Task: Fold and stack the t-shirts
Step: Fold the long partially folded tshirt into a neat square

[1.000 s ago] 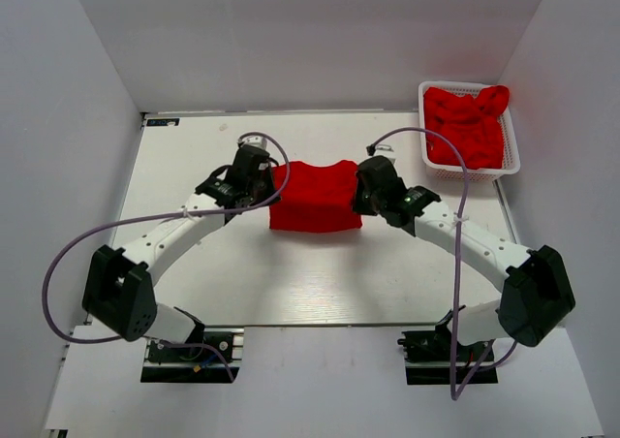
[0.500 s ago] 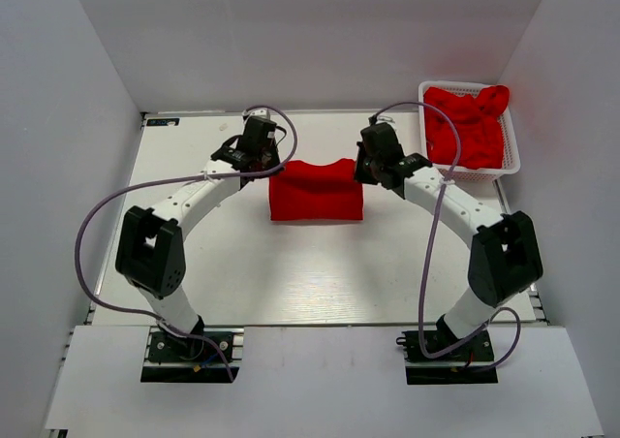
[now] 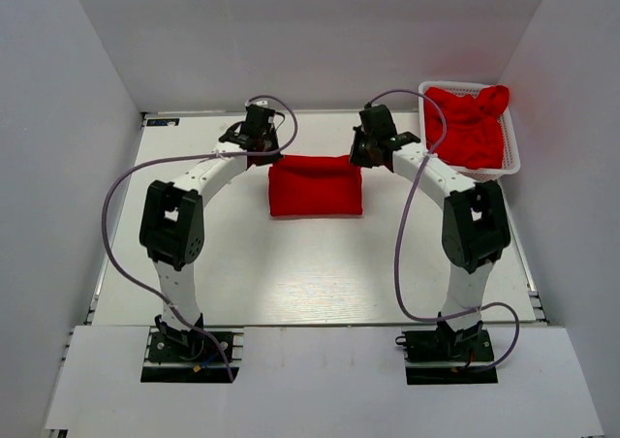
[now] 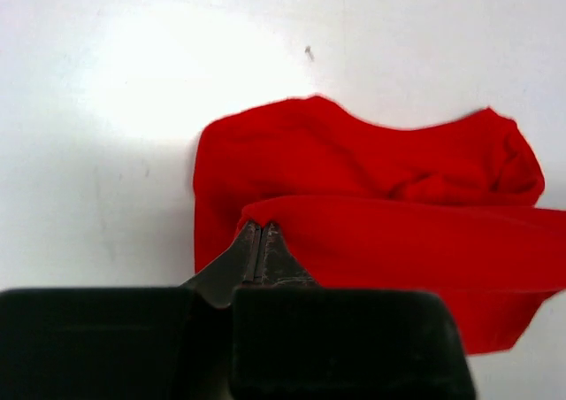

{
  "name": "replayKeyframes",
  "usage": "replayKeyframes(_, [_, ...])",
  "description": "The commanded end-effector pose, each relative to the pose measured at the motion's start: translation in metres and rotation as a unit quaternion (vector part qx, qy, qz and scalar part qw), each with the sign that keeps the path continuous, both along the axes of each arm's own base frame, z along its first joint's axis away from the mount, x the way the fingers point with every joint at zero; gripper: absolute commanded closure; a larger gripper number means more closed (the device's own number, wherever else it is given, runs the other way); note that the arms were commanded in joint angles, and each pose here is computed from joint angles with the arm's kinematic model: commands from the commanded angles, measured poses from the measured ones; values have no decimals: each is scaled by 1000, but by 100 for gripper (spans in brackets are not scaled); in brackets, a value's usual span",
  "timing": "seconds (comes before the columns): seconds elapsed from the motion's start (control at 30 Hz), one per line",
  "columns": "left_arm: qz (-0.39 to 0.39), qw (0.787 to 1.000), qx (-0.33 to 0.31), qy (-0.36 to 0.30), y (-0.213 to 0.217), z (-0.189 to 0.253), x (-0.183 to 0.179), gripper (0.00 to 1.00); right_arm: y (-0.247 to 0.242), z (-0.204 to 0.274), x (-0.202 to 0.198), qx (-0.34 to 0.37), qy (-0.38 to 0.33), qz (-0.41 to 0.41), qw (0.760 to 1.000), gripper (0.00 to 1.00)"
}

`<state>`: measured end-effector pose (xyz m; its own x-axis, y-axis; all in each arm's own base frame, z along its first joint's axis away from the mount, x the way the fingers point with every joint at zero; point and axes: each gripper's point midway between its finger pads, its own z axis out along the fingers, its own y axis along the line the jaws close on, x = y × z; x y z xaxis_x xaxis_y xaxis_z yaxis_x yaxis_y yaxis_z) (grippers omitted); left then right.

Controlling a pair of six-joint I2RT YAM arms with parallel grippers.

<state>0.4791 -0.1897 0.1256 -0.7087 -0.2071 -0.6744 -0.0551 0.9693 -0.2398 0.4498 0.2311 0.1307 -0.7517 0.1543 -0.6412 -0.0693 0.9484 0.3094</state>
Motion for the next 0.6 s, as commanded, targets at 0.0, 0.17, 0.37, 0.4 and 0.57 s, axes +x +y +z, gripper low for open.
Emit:
replayKeyframes(0.0, [-12, 1000, 0, -8, 0, 7, 19, 100, -4, 12, 23, 1, -10, 2, 1000, 100])
replayKeyframes(0.17, [-13, 1000, -2, 4, 0, -9, 26, 100, -3, -10, 28, 9, 17, 2, 1000, 100])
replayKeyframes(0.37, [-16, 999, -9, 26, -3, -37, 31, 100, -10, -30, 36, 10, 39, -6, 999, 100])
replayKeyframes(0.4, [-20, 999, -13, 32, -5, -42, 30, 100, -8, -32, 36, 14, 42, -1, 999, 100])
replayKeyframes(0.57, [-19, 999, -22, 36, -7, -49, 39, 100, -4, -44, 42, 28, 52, 14, 998, 100])
